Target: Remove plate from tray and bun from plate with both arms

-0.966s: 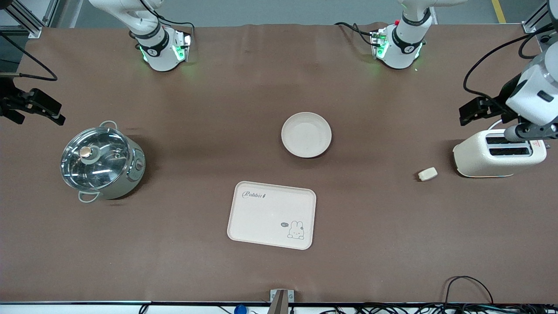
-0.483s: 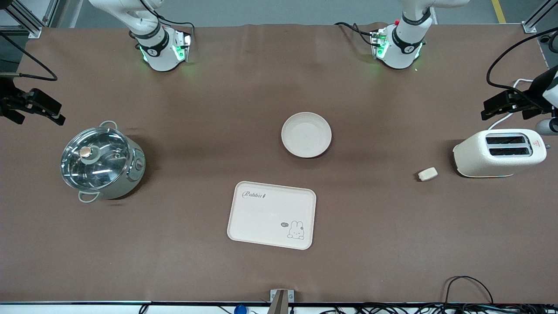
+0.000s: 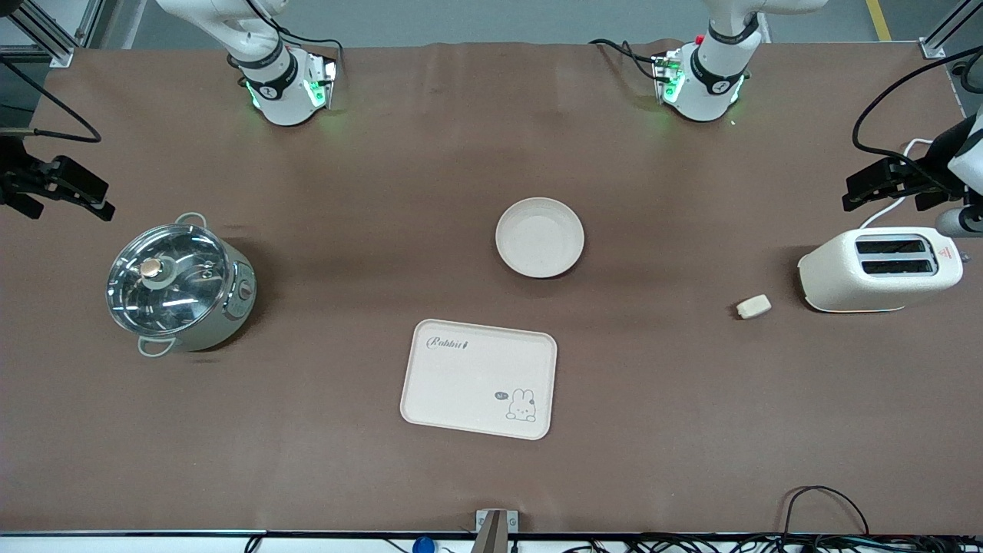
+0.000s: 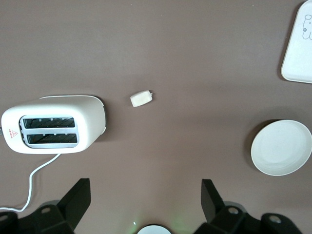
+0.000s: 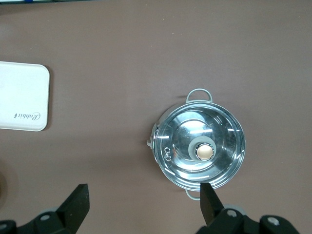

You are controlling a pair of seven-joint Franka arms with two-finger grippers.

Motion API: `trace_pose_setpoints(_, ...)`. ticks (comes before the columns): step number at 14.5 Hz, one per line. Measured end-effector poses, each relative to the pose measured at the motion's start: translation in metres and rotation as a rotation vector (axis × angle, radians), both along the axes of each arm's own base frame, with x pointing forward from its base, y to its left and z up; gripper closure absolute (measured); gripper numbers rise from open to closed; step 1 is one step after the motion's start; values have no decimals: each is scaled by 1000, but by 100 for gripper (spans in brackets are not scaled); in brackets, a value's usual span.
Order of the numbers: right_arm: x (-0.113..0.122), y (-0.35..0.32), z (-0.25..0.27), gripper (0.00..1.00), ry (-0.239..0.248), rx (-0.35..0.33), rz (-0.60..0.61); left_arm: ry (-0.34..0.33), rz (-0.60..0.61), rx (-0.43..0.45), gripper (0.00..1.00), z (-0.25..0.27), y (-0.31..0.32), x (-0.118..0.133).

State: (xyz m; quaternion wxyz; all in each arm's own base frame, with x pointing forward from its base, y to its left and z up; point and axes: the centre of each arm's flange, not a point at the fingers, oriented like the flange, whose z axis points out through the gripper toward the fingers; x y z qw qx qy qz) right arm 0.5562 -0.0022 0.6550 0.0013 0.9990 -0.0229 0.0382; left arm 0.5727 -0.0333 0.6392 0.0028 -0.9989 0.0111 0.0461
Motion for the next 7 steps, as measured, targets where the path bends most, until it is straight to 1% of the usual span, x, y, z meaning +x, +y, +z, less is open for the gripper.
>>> trace_pose_setpoints(7, 0, -1, 0, 0, 0, 0, -1, 10, 3, 2, 0, -6, -1, 3)
